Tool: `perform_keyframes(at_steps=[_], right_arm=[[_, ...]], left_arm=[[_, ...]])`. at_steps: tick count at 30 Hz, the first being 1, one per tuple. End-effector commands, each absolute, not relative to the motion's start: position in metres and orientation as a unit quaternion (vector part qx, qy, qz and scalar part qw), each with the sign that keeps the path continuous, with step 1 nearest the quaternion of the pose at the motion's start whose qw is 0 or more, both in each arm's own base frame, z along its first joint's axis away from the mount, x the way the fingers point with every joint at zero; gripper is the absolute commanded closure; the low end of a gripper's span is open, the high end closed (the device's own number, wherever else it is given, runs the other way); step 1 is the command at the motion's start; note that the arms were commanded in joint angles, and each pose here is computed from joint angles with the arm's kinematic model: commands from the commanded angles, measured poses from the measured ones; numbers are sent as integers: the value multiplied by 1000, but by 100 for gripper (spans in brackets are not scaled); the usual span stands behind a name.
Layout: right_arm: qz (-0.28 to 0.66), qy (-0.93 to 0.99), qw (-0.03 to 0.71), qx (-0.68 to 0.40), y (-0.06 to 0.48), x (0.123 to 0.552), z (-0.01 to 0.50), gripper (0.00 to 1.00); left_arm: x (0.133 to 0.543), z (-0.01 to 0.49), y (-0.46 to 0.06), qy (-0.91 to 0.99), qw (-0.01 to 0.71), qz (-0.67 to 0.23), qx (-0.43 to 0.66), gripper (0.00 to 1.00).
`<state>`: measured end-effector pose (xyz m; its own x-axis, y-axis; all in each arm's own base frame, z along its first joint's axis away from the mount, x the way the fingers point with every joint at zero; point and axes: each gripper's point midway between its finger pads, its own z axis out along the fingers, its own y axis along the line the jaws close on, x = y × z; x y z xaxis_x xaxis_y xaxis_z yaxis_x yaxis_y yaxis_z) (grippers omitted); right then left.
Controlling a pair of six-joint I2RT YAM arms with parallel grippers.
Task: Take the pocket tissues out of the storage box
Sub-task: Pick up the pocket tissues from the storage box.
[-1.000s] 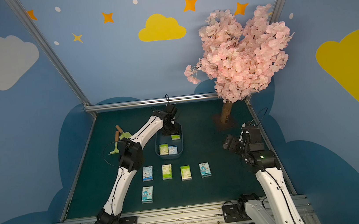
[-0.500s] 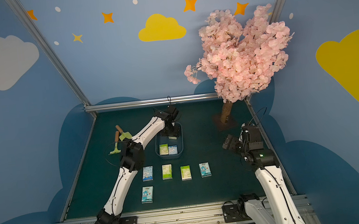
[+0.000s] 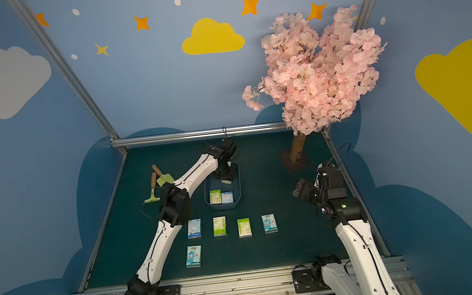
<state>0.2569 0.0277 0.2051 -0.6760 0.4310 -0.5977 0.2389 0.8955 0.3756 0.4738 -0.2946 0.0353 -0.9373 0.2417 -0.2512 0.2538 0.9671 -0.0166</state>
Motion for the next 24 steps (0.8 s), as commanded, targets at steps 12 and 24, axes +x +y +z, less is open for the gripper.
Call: perform_keyframes(at_steps=[12, 24], right_arm=[[152, 903, 355, 188, 32, 251, 205, 2], [176, 903, 347, 183, 41, 250, 198, 2]], left_arm=[[427, 128, -299, 979, 152, -53, 124, 52], [354, 167, -283, 978, 163, -81, 99, 52]])
